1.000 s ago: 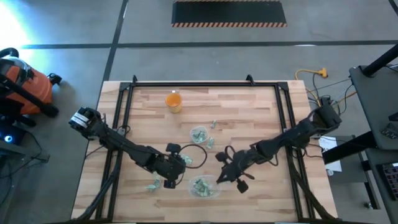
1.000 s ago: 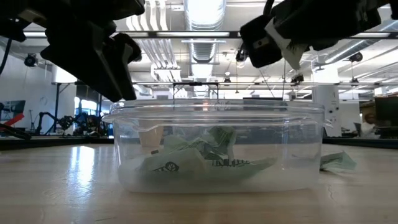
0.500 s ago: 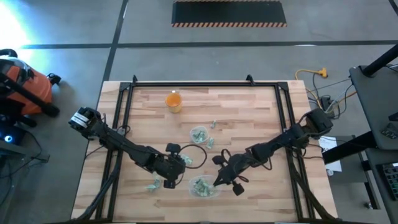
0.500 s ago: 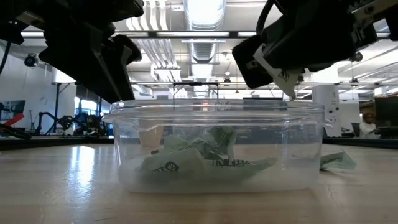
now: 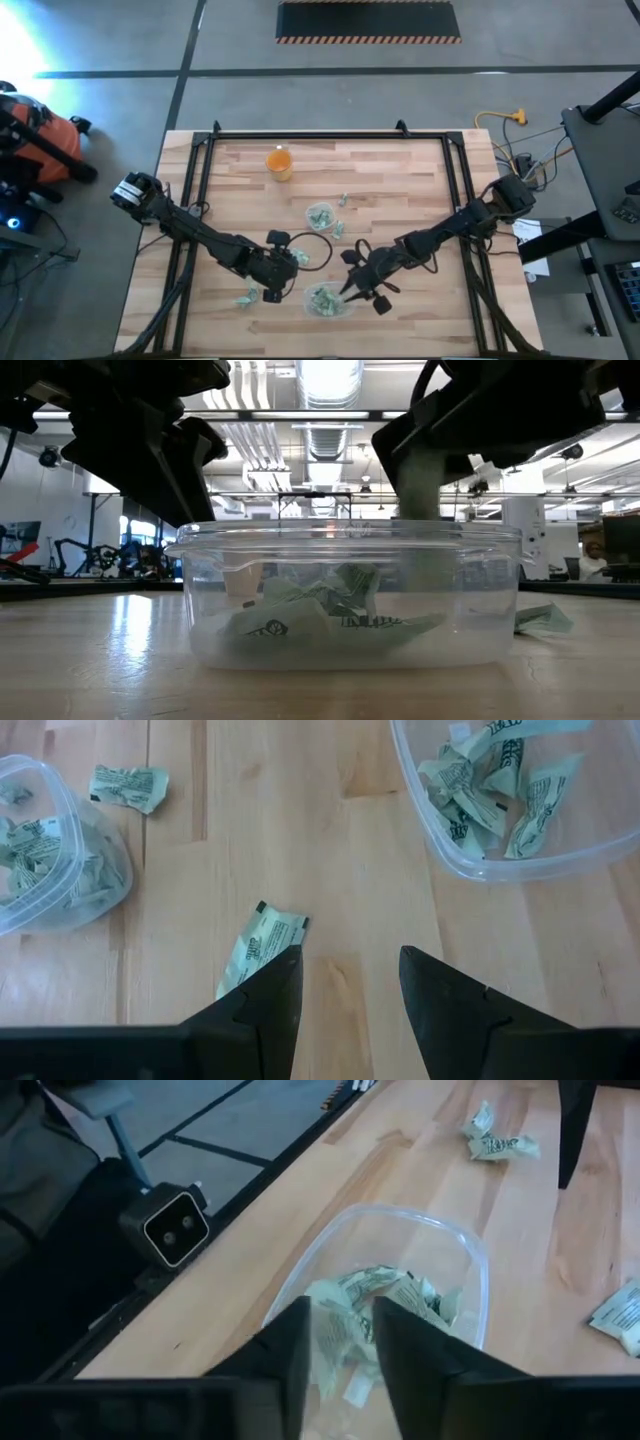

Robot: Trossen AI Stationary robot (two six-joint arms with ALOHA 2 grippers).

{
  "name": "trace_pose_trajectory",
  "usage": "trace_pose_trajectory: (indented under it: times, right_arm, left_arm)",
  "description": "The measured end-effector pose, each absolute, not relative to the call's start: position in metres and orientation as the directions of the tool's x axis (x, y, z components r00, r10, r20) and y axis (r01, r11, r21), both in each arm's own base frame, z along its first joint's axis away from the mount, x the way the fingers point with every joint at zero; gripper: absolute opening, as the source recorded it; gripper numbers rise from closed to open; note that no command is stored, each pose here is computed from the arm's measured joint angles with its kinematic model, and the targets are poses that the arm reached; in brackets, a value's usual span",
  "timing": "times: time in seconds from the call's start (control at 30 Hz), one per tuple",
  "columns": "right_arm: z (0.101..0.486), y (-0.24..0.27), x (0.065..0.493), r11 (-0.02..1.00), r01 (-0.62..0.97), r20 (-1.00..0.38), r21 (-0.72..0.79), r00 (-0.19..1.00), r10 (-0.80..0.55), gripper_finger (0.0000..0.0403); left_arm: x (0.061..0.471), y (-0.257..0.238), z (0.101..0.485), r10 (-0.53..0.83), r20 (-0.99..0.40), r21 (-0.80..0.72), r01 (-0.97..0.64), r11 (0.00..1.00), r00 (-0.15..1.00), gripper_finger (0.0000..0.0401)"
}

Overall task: Pick and place Stevia / Truvia into bins
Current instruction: Put the white stevia packet into the top transparent bin, then put the white stevia packet into the bottom transparent bin

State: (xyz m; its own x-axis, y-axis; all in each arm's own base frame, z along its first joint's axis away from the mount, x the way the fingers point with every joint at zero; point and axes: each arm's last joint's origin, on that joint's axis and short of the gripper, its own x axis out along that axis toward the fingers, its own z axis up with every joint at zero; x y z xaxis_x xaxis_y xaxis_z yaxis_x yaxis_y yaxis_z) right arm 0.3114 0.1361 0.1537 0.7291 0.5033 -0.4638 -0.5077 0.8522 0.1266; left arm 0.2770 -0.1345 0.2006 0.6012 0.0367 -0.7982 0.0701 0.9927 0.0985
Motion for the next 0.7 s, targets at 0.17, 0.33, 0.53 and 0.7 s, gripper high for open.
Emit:
trace_pose_trajectory:
  times: [0.17, 0.33, 0.53, 0.7]
  right_arm:
    - [0.158, 0.137, 0.314, 0.850, -0.515, -0.448, 0.114, 0.737, 0.506, 0.0149]
    - [0.163, 0.138, 0.315, 0.844, -0.530, -0.459, 0.082, 0.732, 0.504, 0.0168]
    - [0.171, 0.130, 0.307, 0.876, -0.478, -0.586, 0.070, 0.691, 0.423, 0.0156]
    - [0.179, 0.122, 0.296, 0.917, -0.398, -0.655, 0.012, 0.690, 0.308, 0.0141]
  left_arm:
    - [0.277, -0.135, 0.201, 0.037, -0.798, 0.097, 0.068, 0.993, 0.601, 0.0152]
    - [0.277, -0.134, 0.200, 0.035, -0.802, 0.082, 0.053, 0.995, 0.597, 0.0152]
    - [0.270, -0.136, 0.201, 0.038, -0.817, 0.074, 0.040, 0.996, 0.575, 0.0152]
    - [0.268, -0.129, 0.189, 0.139, -0.800, 0.165, -0.008, 0.986, 0.583, 0.0152]
